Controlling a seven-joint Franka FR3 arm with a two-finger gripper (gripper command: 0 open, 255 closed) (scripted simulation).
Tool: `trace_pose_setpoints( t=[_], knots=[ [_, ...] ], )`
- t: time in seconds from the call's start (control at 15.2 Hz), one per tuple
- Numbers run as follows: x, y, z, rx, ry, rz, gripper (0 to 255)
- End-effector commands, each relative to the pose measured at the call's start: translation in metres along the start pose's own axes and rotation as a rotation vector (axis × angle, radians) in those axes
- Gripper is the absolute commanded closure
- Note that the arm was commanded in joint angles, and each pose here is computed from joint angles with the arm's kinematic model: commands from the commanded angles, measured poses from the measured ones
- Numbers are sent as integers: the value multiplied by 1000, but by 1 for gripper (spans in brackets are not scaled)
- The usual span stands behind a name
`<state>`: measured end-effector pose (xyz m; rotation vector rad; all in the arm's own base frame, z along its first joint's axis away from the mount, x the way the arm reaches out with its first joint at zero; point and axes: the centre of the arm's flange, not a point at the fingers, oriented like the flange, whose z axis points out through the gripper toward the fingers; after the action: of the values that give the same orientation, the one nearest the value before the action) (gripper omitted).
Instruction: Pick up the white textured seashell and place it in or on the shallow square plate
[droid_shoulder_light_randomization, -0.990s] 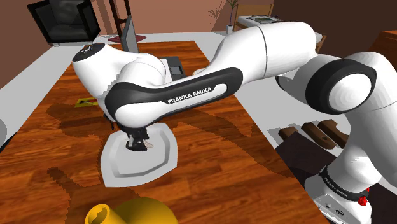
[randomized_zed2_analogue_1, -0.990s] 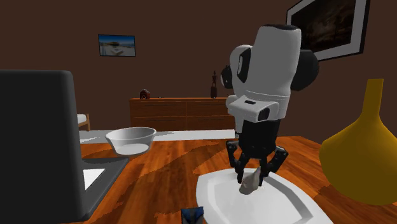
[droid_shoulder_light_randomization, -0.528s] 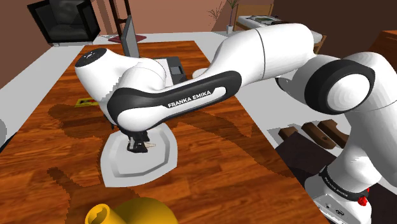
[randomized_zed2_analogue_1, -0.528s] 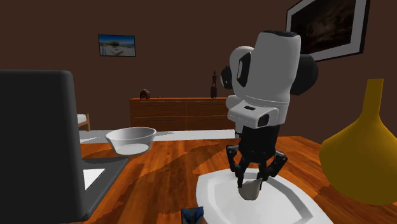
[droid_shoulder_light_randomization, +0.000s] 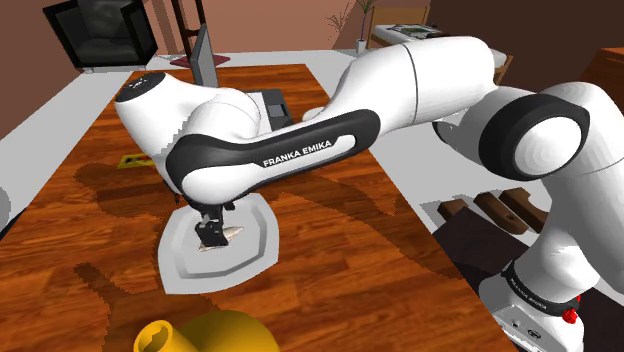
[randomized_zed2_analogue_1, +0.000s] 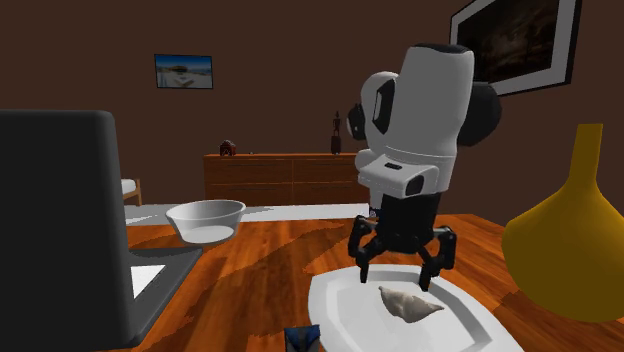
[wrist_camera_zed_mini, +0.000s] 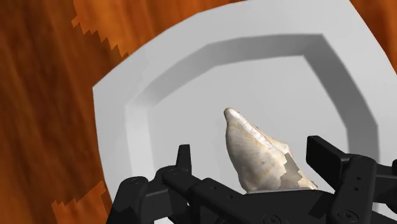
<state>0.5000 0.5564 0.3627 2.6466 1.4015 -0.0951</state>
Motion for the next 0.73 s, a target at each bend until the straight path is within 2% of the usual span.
trace_pose_setpoints(
  t=[0.0, 0.13, 0.66],
  knots=[
    [0, 0, -19, 0, 0, 0, 0],
    [0, 0, -43, 0, 0, 0, 0],
    [0, 0, -43, 0, 0, 0, 0]
  ],
)
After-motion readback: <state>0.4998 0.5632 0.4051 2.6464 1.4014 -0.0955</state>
